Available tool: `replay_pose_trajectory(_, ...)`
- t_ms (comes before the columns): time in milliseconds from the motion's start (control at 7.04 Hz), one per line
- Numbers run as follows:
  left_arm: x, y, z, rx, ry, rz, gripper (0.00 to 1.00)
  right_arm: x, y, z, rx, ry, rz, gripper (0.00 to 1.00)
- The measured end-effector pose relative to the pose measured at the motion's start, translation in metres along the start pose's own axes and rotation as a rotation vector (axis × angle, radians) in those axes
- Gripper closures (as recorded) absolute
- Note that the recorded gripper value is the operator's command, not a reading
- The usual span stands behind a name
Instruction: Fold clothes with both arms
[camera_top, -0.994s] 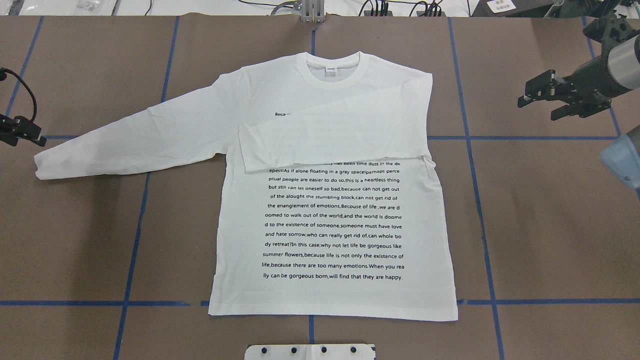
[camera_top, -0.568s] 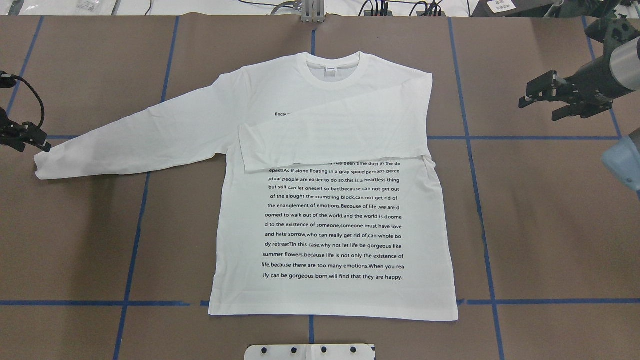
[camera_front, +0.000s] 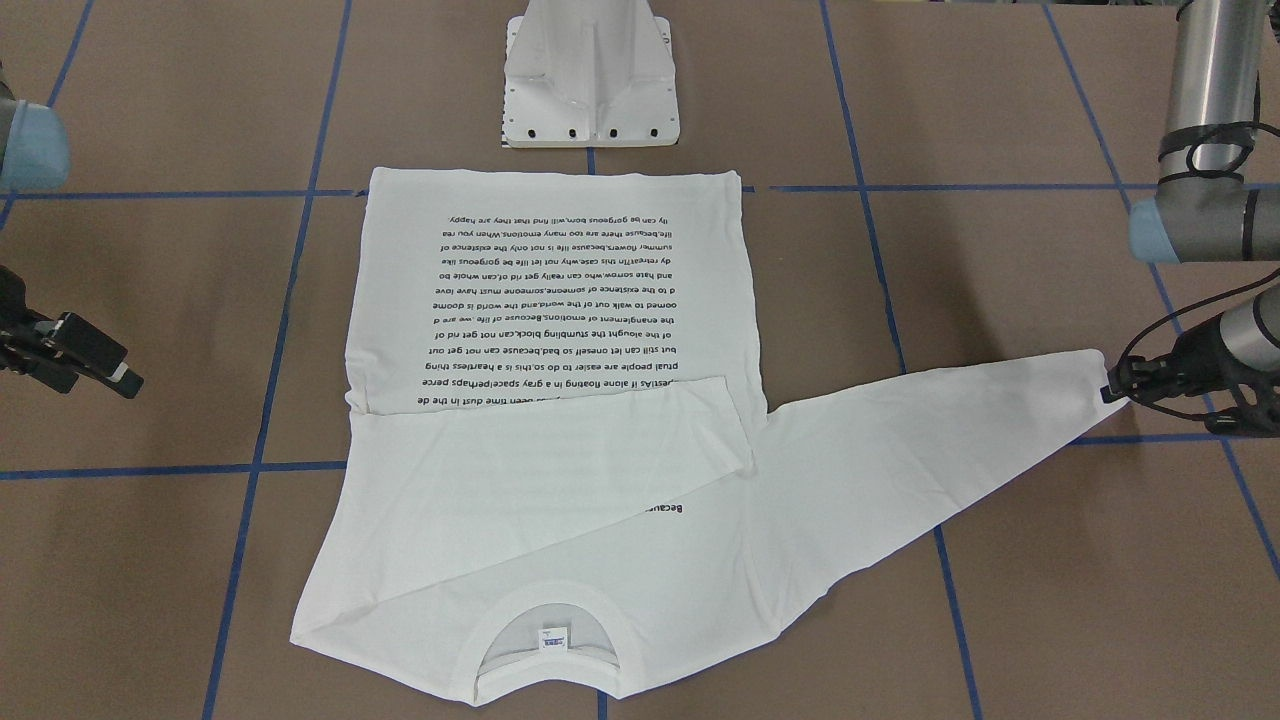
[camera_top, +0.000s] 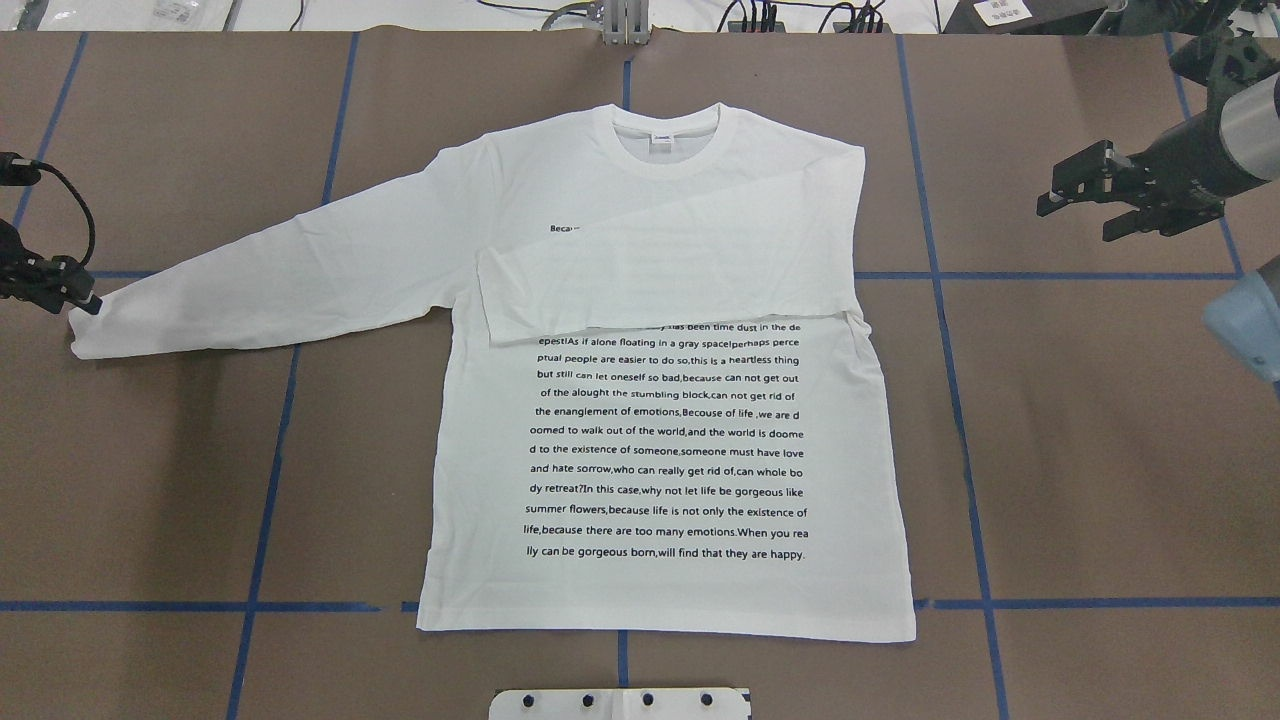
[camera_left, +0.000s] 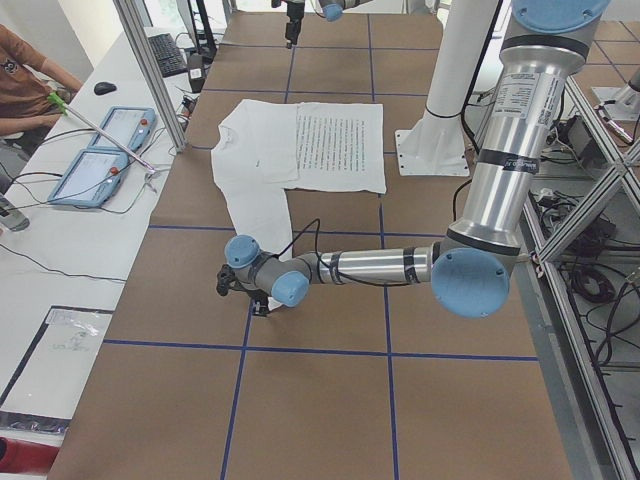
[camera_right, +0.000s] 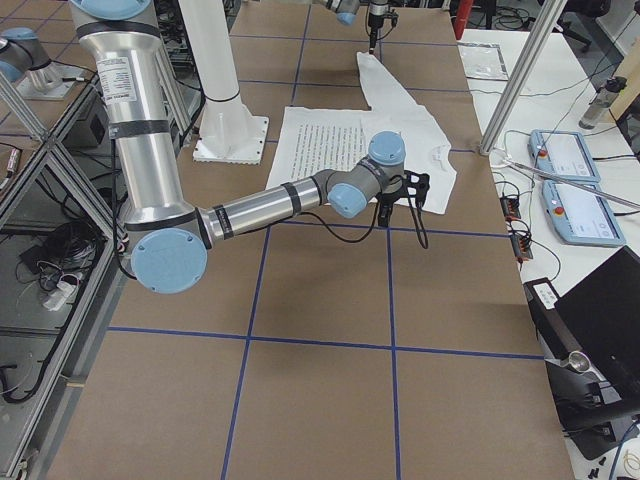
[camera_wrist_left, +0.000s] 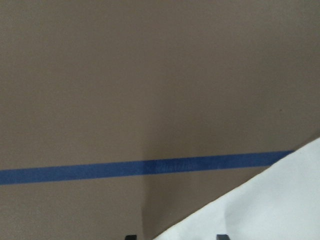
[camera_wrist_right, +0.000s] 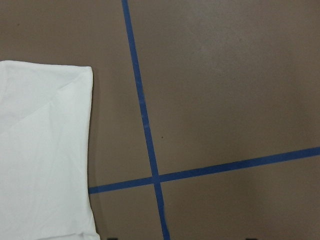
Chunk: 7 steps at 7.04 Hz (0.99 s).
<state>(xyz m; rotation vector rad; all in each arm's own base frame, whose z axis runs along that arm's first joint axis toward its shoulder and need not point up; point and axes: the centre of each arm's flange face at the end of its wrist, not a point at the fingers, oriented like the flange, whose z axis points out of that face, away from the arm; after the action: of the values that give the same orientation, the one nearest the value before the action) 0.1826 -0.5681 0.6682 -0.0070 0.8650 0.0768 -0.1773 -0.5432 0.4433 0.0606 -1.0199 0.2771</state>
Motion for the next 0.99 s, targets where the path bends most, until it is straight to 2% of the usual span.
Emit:
replay_pose_trajectory(284,0.0020,0.0017,0.0041,-0.007,-0.001,0.006,0.61,-0.0029,0.0017,-0.0029,0.001,-0.006,-0.005,0.12)
replay_pose_trajectory(426,0.0019,0.0023,0.0050,-0.008,-0.001,0.009,0.62,-0.0046,0.0021,-0.0041,0.001,-0.009,-0.007,0.12)
replay_pose_trajectory(710,0.0021,0.0025,0.0053,-0.009,-0.001,0.011,0.74,-0.0058,0.0022,-0.0047,0.001,-0.011,-0.008,0.12)
replay_pose_trajectory(994,0.0015,0.0036,0.0053,-0.006,0.001,0.015,1.00,-0.0056,0.0021,-0.0044,0.000,-0.010,-0.007,0.12)
